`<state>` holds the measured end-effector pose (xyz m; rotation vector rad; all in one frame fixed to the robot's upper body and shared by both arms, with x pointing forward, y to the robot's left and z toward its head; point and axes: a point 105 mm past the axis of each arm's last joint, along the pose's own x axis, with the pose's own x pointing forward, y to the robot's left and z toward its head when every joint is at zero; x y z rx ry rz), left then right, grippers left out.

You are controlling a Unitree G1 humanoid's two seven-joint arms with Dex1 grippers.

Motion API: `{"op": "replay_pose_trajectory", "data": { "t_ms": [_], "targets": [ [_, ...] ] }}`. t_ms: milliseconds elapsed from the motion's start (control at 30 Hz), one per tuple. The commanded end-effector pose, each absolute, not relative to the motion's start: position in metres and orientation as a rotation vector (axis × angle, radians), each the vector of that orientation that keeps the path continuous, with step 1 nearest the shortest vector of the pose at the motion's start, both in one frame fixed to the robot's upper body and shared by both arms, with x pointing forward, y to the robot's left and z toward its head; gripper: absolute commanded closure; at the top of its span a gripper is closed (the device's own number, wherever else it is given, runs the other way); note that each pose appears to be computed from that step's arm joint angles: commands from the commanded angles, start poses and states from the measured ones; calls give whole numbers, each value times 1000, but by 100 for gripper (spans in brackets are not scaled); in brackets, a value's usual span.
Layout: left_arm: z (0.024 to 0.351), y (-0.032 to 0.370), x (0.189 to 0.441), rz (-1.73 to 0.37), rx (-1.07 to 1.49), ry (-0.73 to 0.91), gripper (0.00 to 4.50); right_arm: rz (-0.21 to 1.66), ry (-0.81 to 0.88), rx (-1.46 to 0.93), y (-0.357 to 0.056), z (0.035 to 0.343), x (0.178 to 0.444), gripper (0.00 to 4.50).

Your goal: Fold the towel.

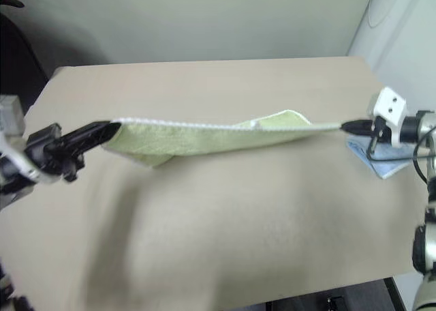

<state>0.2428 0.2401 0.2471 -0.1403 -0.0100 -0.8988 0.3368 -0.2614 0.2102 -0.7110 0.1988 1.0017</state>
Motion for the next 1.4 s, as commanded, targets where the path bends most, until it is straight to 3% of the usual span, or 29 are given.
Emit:
{"op": "replay_pose_trajectory", "data": {
  "t_ms": [33, 233, 500, 667, 1000, 1033, 1133, 1400],
  "targets": [
    [236, 236, 224, -906, -101, 66, 450, 1058, 195, -689, -257, 222, 316, 446],
    [207, 243, 226, -836, -128, 157, 450, 1065, 245, -684, -250, 203, 324, 446],
    [192, 280, 281, -564, -159, 109, 450, 872, 158, -809, -217, 213, 406, 446],
    [172, 292, 306, -469, -89, 166, 450, 826, 194, -844, -196, 205, 433, 446],
    [144, 281, 327, -494, -15, 266, 450, 731, 250, -888, -180, 184, 452, 446],
    [143, 280, 327, -497, -16, 268, 400, 731, 254, -885, -180, 183, 452, 450],
    [145, 278, 325, -515, -49, 257, 308, 712, 241, -855, -183, 185, 453, 385],
    [148, 295, 325, -421, -18, 208, 21, 580, 115, -852, -199, 207, 458, 118]
  ]
}}
